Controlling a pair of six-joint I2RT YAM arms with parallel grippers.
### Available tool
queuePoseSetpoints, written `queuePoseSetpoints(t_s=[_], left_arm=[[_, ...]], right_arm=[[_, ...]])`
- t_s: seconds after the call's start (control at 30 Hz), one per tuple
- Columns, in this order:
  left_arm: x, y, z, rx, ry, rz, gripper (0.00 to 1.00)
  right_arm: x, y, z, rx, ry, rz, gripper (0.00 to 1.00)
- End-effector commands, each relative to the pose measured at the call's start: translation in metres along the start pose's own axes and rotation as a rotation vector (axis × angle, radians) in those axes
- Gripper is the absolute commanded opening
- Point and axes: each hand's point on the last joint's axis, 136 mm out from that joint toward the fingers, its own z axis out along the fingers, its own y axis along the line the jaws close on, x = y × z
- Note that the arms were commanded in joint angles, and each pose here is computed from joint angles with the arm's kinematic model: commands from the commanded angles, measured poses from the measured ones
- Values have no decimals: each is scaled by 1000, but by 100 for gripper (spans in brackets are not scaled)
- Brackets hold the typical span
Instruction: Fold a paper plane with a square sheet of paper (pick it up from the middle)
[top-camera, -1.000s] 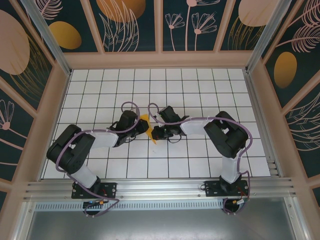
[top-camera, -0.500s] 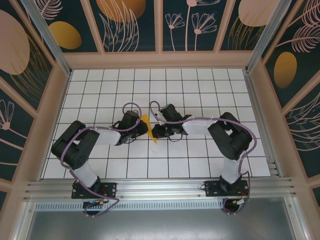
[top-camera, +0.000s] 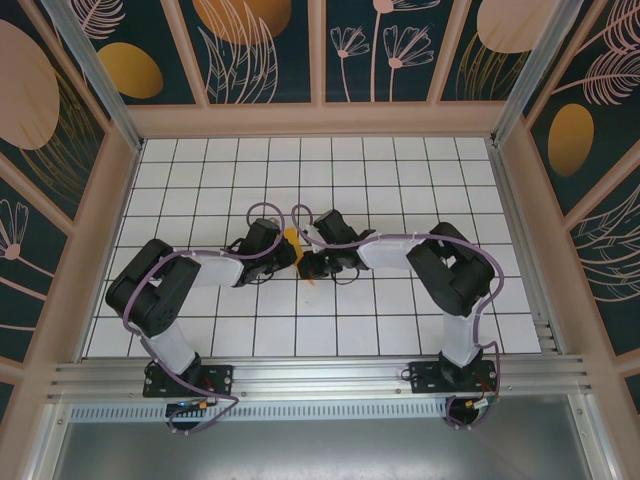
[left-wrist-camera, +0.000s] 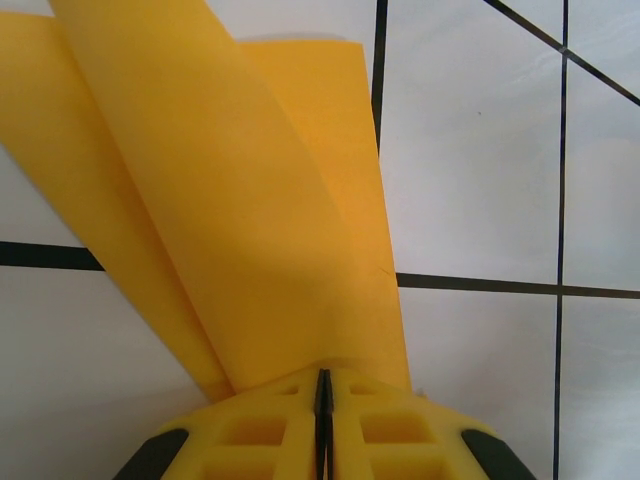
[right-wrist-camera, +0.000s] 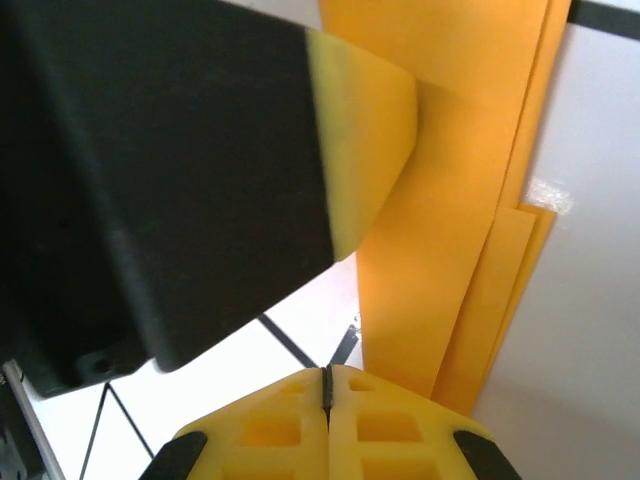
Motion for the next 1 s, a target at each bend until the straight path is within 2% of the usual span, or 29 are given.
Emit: queuePoseSetpoints(t_s=[0.0,0.23,0.53,0.97], left_arm=[[18,38,7,-144,52,-20,12],[18,45,5,-176,50,-1,12],[19,53,4,-208,47,12,13],[9,47,2,-182,26,3,14]], right_arm=[[0,-3,6,28,20,0,0],[11,-35,5,106,36,68,0],[49,-64,3,56,101,204,0],[94,-71,-9,80,207,180,0]])
